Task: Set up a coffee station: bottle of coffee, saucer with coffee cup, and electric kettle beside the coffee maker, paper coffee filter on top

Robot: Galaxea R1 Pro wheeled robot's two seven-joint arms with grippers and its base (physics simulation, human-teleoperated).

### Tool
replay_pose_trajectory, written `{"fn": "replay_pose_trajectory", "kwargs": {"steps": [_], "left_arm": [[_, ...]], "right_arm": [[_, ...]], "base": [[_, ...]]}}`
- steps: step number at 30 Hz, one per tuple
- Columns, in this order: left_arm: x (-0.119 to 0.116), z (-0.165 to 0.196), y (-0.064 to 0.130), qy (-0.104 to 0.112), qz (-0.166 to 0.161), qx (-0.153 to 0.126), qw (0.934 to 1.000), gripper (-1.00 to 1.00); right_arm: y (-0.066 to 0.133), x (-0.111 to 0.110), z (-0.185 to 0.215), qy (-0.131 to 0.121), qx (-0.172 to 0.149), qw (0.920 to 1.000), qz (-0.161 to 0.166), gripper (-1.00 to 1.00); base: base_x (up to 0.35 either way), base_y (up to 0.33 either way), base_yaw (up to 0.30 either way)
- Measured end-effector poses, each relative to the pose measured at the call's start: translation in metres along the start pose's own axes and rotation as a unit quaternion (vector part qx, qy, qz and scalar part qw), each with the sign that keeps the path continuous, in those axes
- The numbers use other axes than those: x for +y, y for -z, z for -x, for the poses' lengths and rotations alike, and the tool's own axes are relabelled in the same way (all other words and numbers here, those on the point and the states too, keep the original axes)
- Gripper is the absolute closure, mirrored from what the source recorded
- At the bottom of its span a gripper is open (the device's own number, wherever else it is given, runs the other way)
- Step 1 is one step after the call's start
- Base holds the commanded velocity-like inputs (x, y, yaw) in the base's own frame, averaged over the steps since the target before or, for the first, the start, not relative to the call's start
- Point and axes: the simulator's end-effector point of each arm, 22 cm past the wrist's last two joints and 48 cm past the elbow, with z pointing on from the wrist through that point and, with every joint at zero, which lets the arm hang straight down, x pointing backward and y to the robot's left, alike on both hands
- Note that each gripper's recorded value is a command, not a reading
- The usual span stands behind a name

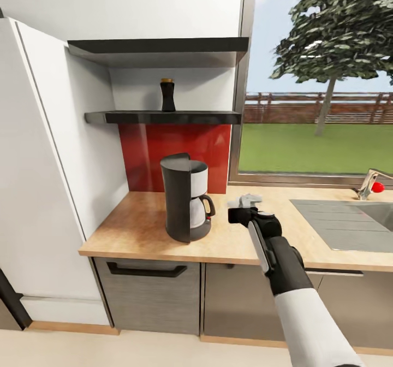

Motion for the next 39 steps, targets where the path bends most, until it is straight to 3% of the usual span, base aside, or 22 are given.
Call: {"fn": "replay_pose_trajectory", "kwargs": {"steps": [4,9,14,17,24,29,39], "left_arm": [[-0.005,-0.001,0.0,-0.007,-0.004,0.0,1.0,-1.0],[-0.007,-0.002,0.0,-0.008,-0.006,0.001,0.9999,-1.0],[-0.009,-0.002,0.001,-0.004,-0.007,0.002,1.0,-1.0],[-0.011,-0.002,0.001,-0.003,-0.008,0.002,1.0,-1.0],[-0.011,-0.003,0.001,-0.002,-0.008,0.002,1.0,-1.0],[-0.011,-0.003,0.001,-0.002,-0.008,0.002,1.0,-1.0],[-0.015,-0.004,0.001,-0.001,-0.011,0.002,0.9999,-1.0]], "right_arm": [[0.011,0.007,0.043,0.01,0.024,0.9997,0.0,1.0],[0.014,0.017,0.091,0.019,0.028,0.9994,0.003,1.0],[-0.011,0.021,0.101,0.037,0.088,0.9954,-0.002,1.0],[-0.019,0.011,0.126,0.055,0.123,0.9905,-0.027,1.0],[-0.001,-0.002,0.181,0.077,0.168,0.9811,-0.057,1.0],[0.011,-0.004,0.2,0.079,0.172,0.98,-0.061,1.0],[0.013,0.0,0.204,0.073,0.171,0.981,-0.055,1.0]], "base": [[0.0,0.0,0.0],[0.0,0.0,0.0],[0.0,0.0,0.0],[0.0,0.0,0.0],[0.0,0.0,0.0],[0.0,0.0,0.0],[0.0,0.0,0.0]]}}
